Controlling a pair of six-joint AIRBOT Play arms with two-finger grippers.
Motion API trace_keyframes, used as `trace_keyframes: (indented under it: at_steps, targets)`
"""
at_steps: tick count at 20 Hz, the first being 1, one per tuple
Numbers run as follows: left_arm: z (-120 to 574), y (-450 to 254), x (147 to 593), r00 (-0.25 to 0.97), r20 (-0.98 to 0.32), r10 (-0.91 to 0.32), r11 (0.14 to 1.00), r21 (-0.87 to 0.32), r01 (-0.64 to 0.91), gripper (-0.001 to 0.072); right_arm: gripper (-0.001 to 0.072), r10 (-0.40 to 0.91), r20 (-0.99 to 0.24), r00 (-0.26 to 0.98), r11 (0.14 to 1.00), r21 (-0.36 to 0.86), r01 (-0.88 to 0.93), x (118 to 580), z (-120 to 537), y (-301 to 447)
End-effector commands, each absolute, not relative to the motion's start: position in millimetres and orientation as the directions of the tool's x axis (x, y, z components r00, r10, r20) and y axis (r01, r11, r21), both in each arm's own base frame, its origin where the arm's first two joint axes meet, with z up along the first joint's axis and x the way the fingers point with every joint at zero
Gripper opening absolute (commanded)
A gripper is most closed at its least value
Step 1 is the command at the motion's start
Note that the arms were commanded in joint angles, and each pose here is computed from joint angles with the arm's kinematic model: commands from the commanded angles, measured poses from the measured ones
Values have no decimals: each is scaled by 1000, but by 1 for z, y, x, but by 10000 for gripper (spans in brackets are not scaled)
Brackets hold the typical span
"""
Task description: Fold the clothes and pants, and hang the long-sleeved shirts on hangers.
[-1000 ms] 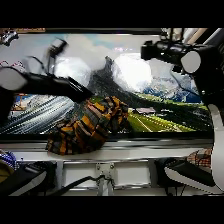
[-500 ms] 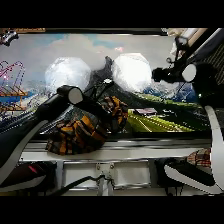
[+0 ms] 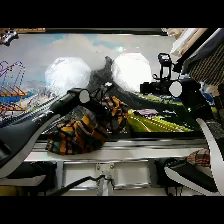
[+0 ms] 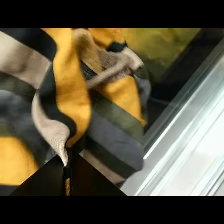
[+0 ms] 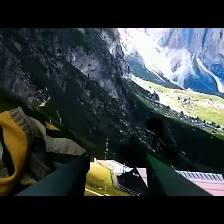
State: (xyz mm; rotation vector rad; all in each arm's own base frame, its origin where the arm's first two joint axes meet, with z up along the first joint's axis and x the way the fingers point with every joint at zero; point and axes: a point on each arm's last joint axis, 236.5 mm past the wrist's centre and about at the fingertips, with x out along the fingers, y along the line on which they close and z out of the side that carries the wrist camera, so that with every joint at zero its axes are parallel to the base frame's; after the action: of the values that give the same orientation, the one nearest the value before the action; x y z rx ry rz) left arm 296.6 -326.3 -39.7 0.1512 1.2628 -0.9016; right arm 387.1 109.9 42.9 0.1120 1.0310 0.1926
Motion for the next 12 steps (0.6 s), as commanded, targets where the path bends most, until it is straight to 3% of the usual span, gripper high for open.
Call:
trace_keyframes:
  at_steps: [1,6,9,12]
  targets:
    - [11,-309,316,87,-836,-542,665,-364,652,14,424,204,-861,466,979,179,-97,377,38,105]
    - [166,-264,335,422,-638,-644,685,-235,690,13,423,258,-861,439,964,201,-171,349,41,134]
    - [199,-252,321,465,-591,-659,683,-210,700,13,423,338,-854,395,936,261,-236,314,29,174]
    - [204,-252,307,442,-596,-671,666,-222,712,13,424,396,-821,412,916,385,-114,299,10,205]
